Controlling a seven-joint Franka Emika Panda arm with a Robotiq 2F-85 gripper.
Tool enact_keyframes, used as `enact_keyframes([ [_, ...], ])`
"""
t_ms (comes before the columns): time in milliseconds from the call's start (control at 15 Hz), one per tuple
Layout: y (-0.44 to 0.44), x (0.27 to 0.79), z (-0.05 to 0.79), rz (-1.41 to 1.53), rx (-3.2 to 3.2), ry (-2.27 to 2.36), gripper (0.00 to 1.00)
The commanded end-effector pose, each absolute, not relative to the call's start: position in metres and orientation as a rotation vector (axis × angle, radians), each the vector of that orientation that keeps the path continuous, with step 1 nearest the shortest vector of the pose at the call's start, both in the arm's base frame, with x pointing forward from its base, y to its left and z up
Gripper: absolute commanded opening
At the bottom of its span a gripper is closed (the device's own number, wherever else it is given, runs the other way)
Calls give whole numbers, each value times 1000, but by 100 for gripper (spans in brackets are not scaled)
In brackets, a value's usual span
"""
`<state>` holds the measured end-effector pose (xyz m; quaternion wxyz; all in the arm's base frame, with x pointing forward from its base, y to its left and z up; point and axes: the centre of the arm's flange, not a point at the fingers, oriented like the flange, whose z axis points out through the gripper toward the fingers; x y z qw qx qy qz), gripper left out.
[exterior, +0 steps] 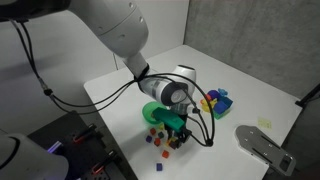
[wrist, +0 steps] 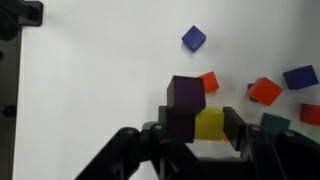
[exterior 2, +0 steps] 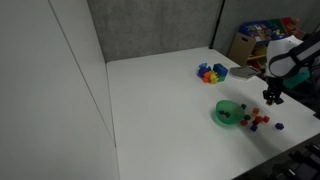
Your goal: Pick up three blocks from the green bowl and put them on the table
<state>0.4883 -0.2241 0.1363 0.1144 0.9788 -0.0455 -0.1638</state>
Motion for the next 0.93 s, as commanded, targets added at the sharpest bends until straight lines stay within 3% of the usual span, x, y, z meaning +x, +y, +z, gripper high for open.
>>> enact_keyframes([
  [0,-259,479,119,-487,2834,-213,31],
  [867,-289,464,63,-363,2920,-294,31],
])
